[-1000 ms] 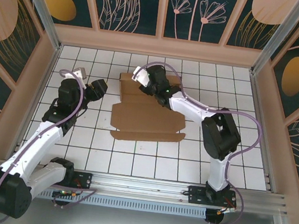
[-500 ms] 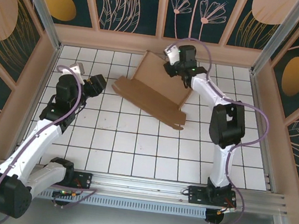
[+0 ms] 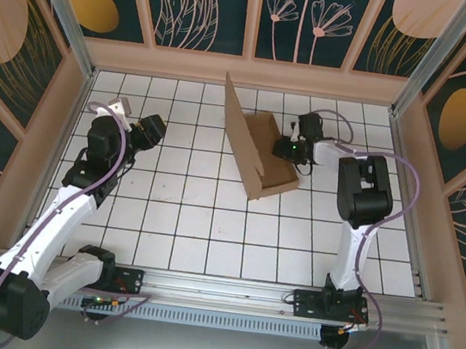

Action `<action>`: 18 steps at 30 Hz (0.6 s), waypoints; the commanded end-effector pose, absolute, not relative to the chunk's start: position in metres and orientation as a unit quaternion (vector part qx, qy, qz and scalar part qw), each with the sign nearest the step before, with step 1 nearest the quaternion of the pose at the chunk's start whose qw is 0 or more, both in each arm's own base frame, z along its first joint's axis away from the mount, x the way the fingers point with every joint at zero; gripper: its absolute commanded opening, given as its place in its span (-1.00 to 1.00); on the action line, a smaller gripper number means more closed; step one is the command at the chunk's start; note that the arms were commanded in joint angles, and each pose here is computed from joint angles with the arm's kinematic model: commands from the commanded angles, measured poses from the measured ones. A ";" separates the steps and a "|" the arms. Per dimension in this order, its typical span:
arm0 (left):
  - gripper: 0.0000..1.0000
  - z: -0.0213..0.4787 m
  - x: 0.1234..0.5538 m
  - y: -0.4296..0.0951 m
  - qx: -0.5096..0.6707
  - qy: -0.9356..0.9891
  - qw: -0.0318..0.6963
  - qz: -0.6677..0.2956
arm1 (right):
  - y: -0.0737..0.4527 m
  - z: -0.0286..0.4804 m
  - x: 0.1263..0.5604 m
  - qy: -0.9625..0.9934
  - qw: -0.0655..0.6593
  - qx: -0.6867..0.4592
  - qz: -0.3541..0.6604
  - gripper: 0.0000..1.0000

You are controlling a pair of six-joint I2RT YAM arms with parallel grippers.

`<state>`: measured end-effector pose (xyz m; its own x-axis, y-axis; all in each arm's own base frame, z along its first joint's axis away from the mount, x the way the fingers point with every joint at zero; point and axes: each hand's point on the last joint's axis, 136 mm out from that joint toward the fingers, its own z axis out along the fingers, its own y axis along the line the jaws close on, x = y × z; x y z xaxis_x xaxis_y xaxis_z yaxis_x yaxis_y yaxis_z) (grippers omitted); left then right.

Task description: Fold the paper box

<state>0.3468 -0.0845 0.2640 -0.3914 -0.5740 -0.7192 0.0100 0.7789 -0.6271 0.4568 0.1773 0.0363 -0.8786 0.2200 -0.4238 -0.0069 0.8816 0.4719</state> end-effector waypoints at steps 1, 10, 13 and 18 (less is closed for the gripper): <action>0.33 0.266 0.348 -0.085 -0.183 0.778 0.527 -0.288 | 0.199 0.057 0.411 0.892 0.207 0.215 0.340 -0.03; 0.46 0.273 0.347 -0.069 -0.200 0.777 0.542 -0.248 | 0.242 0.089 0.347 0.890 0.236 0.178 0.347 0.36; 0.50 0.268 0.344 -0.059 -0.215 0.779 0.544 -0.227 | 0.205 0.100 0.368 0.905 0.317 0.127 0.253 0.37; 0.51 0.253 0.337 -0.050 -0.230 0.786 0.536 -0.203 | 0.220 0.134 0.414 0.893 0.406 -0.094 0.170 0.31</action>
